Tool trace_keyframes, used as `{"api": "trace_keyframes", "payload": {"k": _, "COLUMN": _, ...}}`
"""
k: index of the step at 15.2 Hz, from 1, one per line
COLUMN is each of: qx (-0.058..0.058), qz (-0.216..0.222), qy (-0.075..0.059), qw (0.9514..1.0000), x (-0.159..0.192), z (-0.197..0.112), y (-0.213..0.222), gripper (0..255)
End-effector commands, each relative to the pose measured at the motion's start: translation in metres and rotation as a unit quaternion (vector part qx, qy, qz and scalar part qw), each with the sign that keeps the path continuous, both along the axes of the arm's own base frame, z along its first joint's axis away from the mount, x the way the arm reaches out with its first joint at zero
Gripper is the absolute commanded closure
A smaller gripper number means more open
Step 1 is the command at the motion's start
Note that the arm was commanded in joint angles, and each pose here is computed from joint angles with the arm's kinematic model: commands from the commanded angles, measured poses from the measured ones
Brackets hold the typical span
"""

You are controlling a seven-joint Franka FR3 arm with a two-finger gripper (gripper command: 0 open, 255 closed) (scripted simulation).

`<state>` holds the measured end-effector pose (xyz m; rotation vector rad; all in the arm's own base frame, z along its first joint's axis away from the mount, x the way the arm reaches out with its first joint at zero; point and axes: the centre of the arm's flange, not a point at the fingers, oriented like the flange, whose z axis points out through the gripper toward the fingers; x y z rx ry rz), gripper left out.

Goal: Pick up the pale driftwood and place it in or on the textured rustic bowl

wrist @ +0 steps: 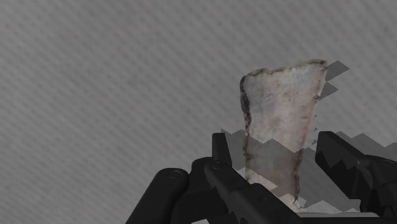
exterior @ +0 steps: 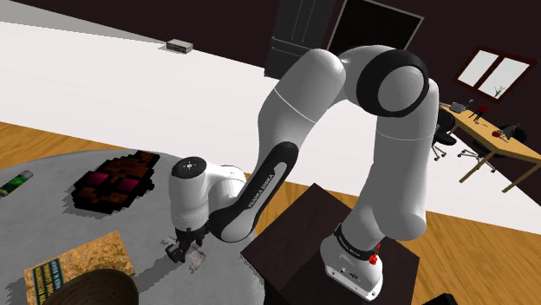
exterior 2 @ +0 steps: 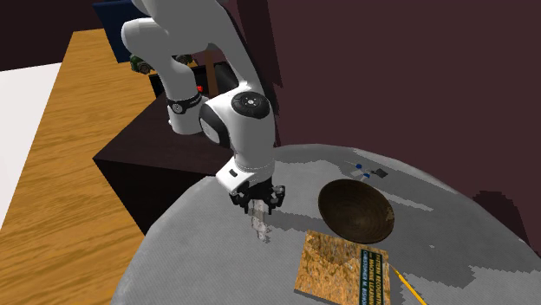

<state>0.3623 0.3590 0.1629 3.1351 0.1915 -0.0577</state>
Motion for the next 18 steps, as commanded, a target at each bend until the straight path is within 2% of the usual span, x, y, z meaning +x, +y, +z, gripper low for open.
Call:
{"api": "trace_keyframes", "payload": {"k": 1, "qx": 0.002, "qz": 0.001, "qy": 0.001, "qw": 1.0, "x": -0.001, "z": -0.003, "y": 0.001, "gripper": 255}}
{"api": "trace_keyframes", "payload": {"k": 3, "qx": 0.002, "qz": 0.001, "qy": 0.001, "qw": 1.0, "x": -0.001, "z": -0.002, "y": 0.001, "gripper": 255}}
{"api": "trace_keyframes", "payload": {"k": 15, "qx": 0.002, "qz": 0.001, "qy": 0.001, "qw": 1.0, "x": -0.001, "z": 0.062, "y": 0.001, "gripper": 255}}
{"api": "trace_keyframes", "payload": {"k": 16, "qx": 0.002, "qz": 0.001, "qy": 0.001, "qw": 1.0, "x": -0.001, "z": 0.056, "y": 0.001, "gripper": 255}}
{"api": "trace_keyframes", "payload": {"k": 17, "qx": 0.002, "qz": 0.001, "qy": 0.001, "qw": 1.0, "x": -0.001, "z": 0.056, "y": 0.001, "gripper": 0}}
{"api": "trace_keyframes", "payload": {"k": 18, "qx": 0.015, "qz": 0.043, "qy": -0.053, "qw": 0.9975, "x": -0.027, "z": 0.051, "y": 0.004, "gripper": 0}}
